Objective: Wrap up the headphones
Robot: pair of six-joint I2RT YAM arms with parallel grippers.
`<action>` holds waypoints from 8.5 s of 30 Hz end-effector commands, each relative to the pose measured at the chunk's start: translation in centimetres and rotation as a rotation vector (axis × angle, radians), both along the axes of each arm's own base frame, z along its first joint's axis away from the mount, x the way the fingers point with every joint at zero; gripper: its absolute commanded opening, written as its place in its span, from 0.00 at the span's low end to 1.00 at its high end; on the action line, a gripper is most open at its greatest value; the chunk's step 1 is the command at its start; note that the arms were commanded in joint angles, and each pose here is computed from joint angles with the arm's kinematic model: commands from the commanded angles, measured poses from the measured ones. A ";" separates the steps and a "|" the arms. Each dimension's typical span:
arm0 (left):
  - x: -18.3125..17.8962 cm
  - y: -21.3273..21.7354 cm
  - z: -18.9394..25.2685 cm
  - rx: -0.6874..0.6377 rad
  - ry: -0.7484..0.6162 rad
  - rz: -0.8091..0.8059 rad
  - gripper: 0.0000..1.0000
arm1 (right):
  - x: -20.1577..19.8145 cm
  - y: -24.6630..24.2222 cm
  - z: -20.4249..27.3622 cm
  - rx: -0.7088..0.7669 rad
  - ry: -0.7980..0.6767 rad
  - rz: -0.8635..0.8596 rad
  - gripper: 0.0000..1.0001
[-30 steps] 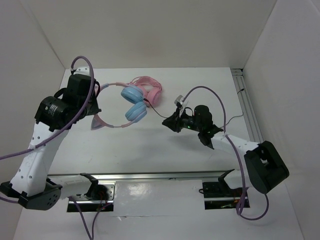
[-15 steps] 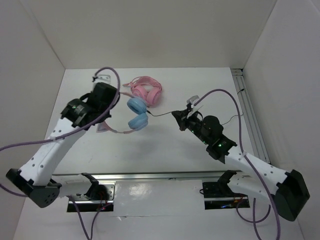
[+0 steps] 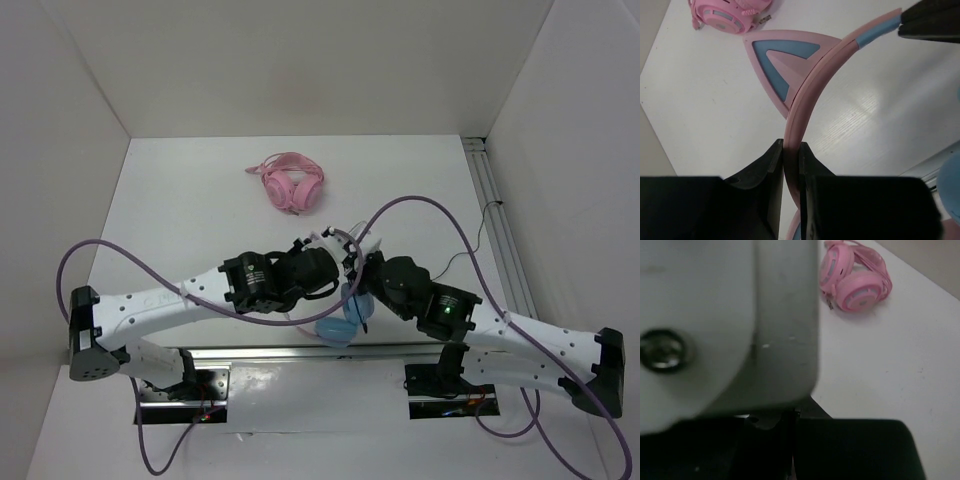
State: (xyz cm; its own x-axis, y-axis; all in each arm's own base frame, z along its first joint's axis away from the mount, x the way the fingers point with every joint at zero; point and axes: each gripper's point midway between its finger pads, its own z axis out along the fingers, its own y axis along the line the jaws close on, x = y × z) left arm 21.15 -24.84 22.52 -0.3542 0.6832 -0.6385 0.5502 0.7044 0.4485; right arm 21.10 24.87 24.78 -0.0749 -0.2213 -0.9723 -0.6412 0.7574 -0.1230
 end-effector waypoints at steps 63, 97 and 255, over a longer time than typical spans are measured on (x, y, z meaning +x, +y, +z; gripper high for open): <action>-9.2 -0.4 11.6 -0.501 -0.062 -0.641 0.00 | -0.2 4.8 0.2 -0.025 -0.046 0.344 0.11; -4.3 -1.0 22.5 -0.872 -0.231 -0.257 0.00 | 2.8 10.7 -1.7 0.483 0.091 0.759 0.52; 1.2 6.9 20.9 -1.085 -0.334 0.305 0.00 | 9.1 12.5 -7.6 0.376 0.261 0.515 0.01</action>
State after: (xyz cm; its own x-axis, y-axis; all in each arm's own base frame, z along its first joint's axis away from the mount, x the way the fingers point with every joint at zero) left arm 21.33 -16.51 35.63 -0.2427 -0.0186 -0.9699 0.2779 0.9566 -0.0878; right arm 31.83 34.79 15.26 -0.2302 -0.0446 -0.9721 -0.8532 0.4897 0.1795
